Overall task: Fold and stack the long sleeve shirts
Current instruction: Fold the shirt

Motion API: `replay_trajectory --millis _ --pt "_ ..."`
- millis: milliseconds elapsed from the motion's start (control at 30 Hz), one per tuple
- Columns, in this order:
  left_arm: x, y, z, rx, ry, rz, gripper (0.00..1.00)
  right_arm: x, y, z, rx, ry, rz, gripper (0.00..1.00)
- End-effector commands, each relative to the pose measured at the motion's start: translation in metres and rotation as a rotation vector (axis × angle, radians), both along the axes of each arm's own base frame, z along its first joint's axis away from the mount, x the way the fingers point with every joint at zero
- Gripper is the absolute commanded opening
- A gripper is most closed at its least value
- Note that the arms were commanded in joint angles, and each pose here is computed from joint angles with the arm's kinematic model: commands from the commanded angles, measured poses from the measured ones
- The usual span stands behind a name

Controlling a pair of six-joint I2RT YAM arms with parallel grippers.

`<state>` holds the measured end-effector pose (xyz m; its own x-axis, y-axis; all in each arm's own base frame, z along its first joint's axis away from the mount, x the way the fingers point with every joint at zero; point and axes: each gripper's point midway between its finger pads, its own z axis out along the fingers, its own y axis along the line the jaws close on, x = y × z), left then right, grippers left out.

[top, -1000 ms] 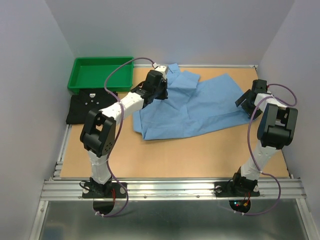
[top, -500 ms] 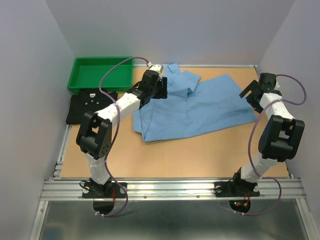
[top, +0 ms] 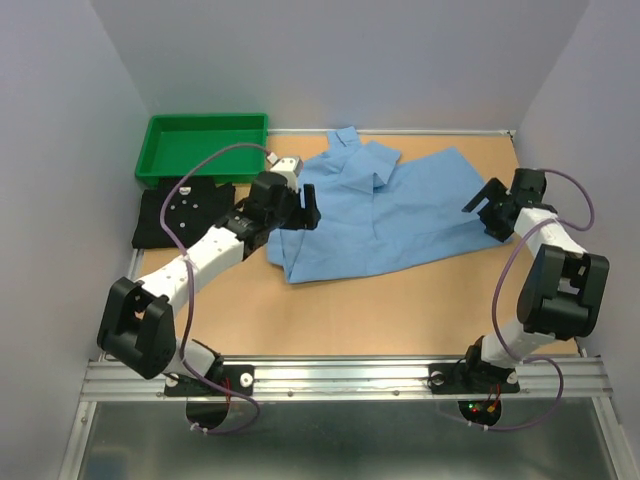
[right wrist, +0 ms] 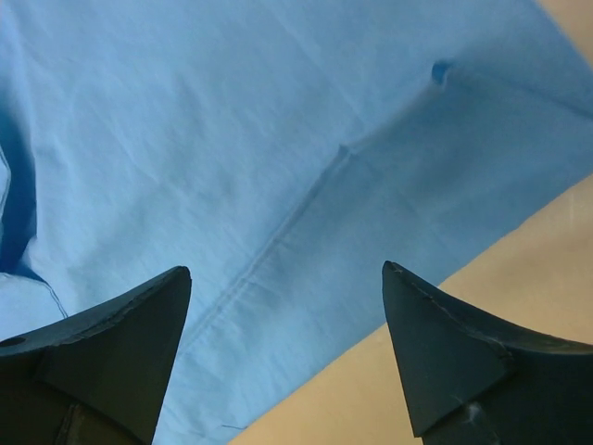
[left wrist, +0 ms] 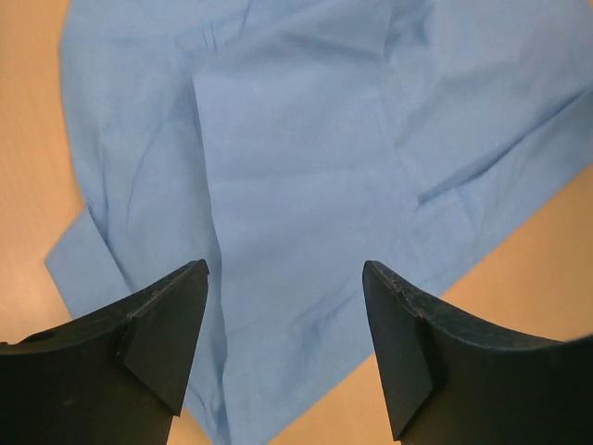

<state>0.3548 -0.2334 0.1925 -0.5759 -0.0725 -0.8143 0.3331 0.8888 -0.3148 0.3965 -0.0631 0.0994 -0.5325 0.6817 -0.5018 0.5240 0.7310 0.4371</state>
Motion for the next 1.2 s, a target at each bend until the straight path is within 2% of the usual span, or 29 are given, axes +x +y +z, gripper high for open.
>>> replay_trajectory --millis 0,200,367,567,833,967,1067,1167 --pt "-0.035 0.0 -0.049 0.017 0.132 -0.088 0.74 0.013 0.014 -0.004 0.07 -0.087 0.026 0.82" --pt "-0.049 0.016 -0.103 0.095 0.247 -0.046 0.59 0.008 0.017 -0.042 0.118 -0.04 -0.015 0.79" --pt "-0.067 0.027 -0.148 0.131 0.395 0.0 0.56 -0.014 0.018 -0.073 0.123 0.042 -0.05 0.78" --pt "-0.087 0.051 -0.178 0.164 0.542 0.069 0.52 -0.045 0.029 -0.091 0.171 0.119 -0.081 0.77" --pt "-0.108 0.095 -0.183 0.184 0.642 0.14 0.52 -0.106 0.042 -0.09 0.172 0.246 -0.085 0.78" --pt "-0.119 0.085 -0.174 0.109 0.651 0.088 0.52 -0.12 0.052 -0.075 0.146 0.242 -0.046 0.78" --pt "-0.108 0.079 -0.15 0.066 0.557 0.067 0.55 -0.1 0.061 -0.041 0.096 0.138 0.03 0.79" --pt "-0.086 0.077 -0.113 0.043 0.405 0.069 0.63 -0.056 0.077 0.012 0.057 -0.003 0.133 0.8"
